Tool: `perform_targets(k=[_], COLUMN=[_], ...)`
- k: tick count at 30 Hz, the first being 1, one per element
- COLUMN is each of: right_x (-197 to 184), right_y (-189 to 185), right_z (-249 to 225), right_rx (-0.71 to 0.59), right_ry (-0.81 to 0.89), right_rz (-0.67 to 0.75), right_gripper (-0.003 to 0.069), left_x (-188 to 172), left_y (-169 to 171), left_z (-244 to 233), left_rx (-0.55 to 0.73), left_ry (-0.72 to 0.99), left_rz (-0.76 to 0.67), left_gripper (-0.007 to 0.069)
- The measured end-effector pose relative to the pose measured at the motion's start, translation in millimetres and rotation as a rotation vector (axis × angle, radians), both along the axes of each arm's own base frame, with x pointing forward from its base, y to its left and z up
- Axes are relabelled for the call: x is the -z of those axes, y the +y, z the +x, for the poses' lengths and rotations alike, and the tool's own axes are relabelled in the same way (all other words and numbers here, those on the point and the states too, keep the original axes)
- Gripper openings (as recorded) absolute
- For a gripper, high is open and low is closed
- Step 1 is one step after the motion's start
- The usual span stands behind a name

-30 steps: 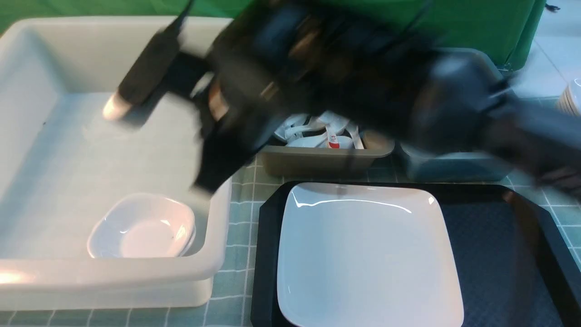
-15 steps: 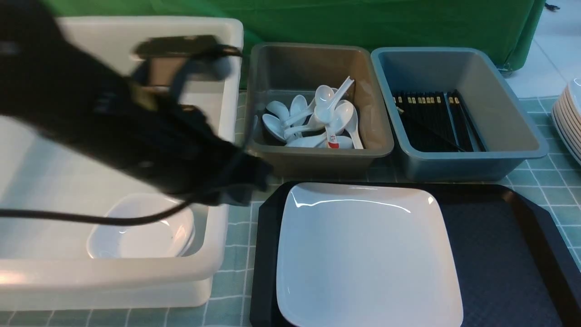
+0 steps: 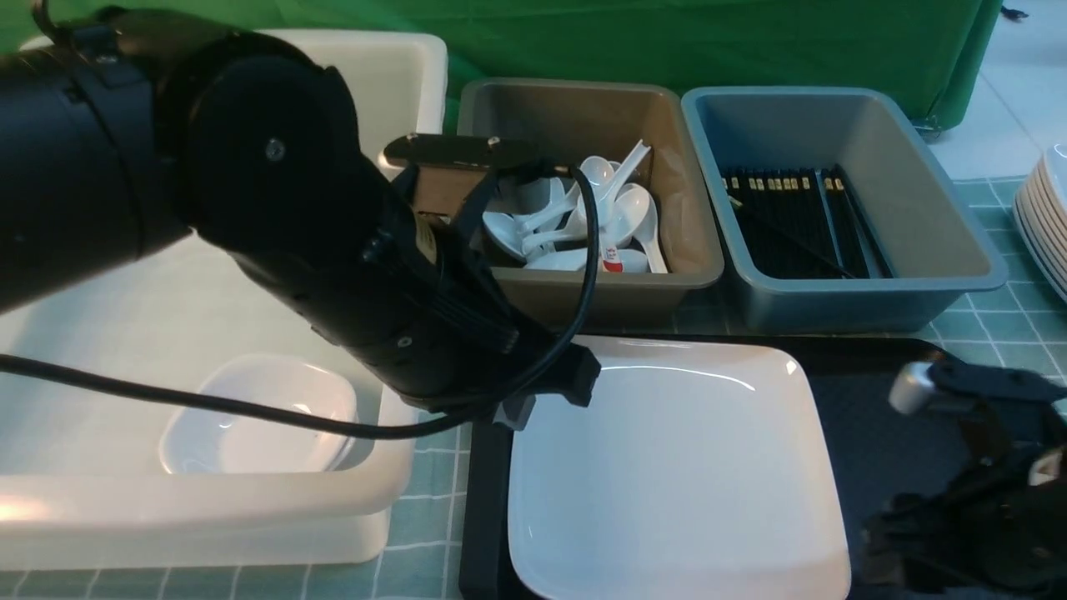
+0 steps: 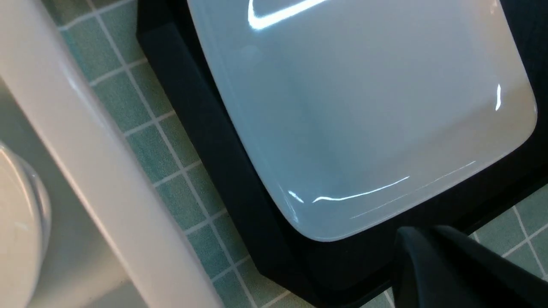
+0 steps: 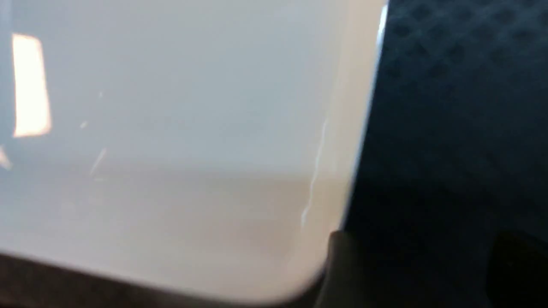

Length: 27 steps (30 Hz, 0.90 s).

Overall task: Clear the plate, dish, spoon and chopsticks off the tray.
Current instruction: Use the left arm to grab a plate from the dinner plate

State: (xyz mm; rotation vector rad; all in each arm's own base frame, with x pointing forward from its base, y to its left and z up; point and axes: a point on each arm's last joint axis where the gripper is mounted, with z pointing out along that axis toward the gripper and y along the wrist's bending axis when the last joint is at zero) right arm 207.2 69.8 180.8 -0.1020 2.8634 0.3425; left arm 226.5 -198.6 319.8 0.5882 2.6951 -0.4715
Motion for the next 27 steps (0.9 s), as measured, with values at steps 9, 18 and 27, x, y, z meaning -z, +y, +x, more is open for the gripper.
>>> perform_targets(k=[9,18,27], right_x=[28.6,26.6,6.8], right_y=[11.5,11.0,-47.8], right_z=[19.3,25.3,23.5], right_rx=[0.018,0.008,0.205], right_ry=[0.050,0.028,0.011], right_rz=[0.069,0.082,0.044], right_gripper=[0.0420,0.0164,0.0130], left_x=[1.1,1.2,0.1], left_y=[1.6,2.5,-1.8], left_z=[-1.5,-0.7,-1.6], left_rx=[0.005,0.003,0.002], left_ry=[0.017,0.008,0.000], left_rz=[0.022,0.031,0.002], left_gripper=[0.0001,0.0001,0.0001])
